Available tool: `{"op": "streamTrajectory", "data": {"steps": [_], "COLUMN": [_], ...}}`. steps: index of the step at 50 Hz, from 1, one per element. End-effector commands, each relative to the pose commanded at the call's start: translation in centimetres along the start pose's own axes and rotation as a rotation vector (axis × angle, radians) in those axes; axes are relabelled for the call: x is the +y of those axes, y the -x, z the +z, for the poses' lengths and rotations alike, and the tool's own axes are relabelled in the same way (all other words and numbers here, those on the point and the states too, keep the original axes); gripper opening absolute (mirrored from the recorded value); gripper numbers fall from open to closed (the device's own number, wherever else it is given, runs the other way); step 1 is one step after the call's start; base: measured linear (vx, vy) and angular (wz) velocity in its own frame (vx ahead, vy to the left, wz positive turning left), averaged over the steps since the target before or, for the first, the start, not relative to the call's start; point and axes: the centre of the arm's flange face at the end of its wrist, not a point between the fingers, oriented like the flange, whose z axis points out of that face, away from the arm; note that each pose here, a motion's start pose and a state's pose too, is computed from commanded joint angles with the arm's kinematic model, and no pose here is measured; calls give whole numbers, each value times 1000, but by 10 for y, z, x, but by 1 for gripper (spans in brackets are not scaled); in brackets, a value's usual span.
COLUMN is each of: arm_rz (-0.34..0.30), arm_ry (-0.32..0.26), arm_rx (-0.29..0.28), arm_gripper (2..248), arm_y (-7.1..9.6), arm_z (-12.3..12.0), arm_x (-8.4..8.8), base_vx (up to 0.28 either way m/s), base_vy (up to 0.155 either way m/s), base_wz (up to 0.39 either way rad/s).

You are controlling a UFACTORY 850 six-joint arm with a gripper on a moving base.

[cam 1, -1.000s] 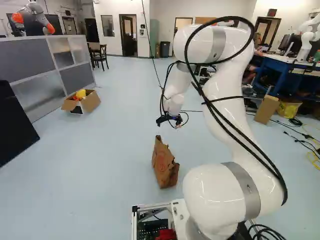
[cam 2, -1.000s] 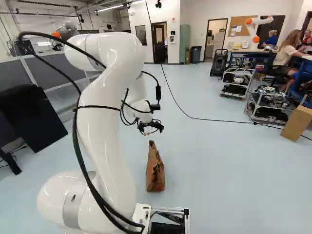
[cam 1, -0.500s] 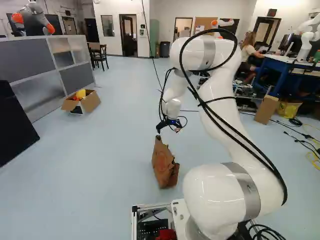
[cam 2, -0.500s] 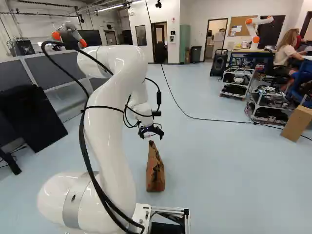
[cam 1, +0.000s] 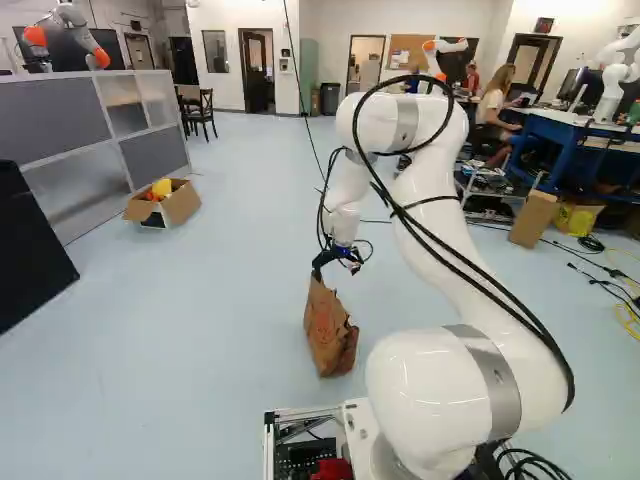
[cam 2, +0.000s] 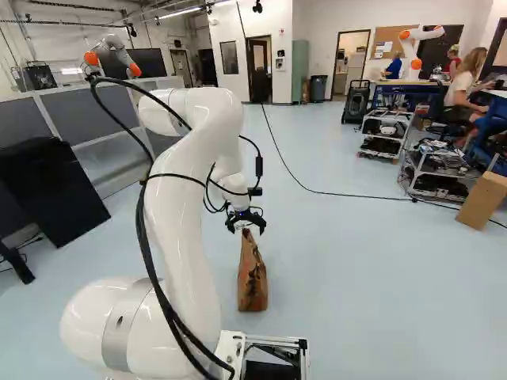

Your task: Pick up the grocery bag from the ground

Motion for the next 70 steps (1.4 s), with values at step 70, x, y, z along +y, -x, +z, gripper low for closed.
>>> {"op": "streamTrajectory", "data": {"steps": [70], "arm_rz": [-349], "arm_ry": [-13], "arm_rx": [-74], "arm_gripper": [247], "arm_y": [5], "arm_z": [106], "arm_x": [0], "base_vx": [0], "base_vy": [0], "base_wz": [0]}}
